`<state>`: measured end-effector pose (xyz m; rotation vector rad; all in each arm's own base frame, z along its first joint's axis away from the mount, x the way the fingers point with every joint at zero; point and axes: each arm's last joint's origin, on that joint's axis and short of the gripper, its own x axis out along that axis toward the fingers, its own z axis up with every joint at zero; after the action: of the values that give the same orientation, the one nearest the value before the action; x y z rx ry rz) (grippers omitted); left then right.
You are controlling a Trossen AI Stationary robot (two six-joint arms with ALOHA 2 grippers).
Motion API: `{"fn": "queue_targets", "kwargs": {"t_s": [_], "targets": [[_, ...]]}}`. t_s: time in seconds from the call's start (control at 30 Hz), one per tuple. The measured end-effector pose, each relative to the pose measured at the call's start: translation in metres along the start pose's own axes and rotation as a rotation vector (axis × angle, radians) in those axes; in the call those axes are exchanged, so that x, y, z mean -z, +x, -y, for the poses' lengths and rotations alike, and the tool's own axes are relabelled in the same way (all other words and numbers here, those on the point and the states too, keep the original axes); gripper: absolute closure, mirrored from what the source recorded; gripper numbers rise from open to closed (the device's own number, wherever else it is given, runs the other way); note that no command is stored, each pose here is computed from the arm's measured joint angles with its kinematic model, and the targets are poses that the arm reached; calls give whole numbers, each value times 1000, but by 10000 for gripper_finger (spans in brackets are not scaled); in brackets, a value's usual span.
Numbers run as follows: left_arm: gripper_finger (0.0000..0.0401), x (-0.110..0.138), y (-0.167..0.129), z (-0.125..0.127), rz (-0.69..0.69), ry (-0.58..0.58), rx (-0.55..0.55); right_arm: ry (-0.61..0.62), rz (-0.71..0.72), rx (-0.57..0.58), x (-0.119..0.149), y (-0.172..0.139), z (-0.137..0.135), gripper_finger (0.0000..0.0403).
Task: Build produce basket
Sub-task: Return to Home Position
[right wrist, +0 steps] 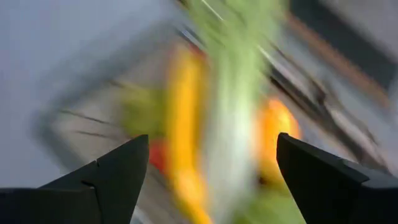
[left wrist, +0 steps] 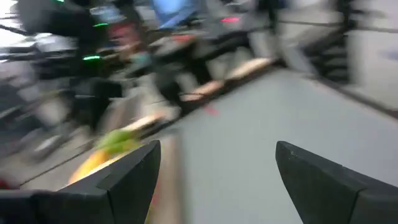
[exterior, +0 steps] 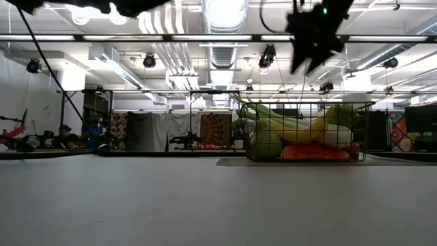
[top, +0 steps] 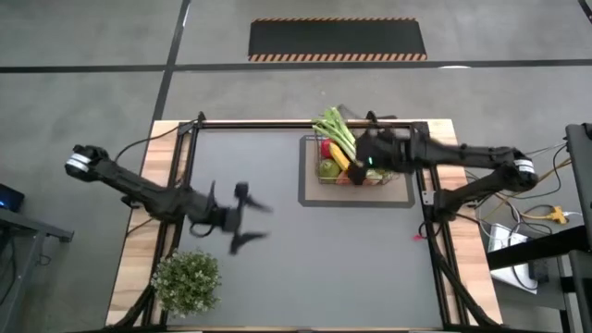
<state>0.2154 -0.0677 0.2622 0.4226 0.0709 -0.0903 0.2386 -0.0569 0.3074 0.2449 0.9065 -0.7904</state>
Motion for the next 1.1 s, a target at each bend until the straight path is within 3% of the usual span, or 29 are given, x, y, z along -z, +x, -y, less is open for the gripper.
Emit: {"fn": "queue_targets", "kwargs": {"t_s": [0.2,0.3,0.4,0.57,0.8,0.93,1.1], "targets": [[102,-17,-38,33,45,42,221,-468,563,-408,33,-10,-81,76],[102,-5,-48,38,33,54,212,-634,822,-599,62,-5,-103,76],[102,12,-56,35,35,34,113,-677,1026,-693,88,9,-107,77],[102,37,-72,27,119,-36,-29,-638,1156,-620,116,36,-88,77],[104,47,-90,9,212,-75,-155,-523,1188,-566,113,49,-41,77],[123,54,-93,-3,183,-48,-250,-516,1189,-593,103,50,-14,77],[170,68,-96,-9,66,-56,-276,-487,1161,-537,101,42,12,77]]}}
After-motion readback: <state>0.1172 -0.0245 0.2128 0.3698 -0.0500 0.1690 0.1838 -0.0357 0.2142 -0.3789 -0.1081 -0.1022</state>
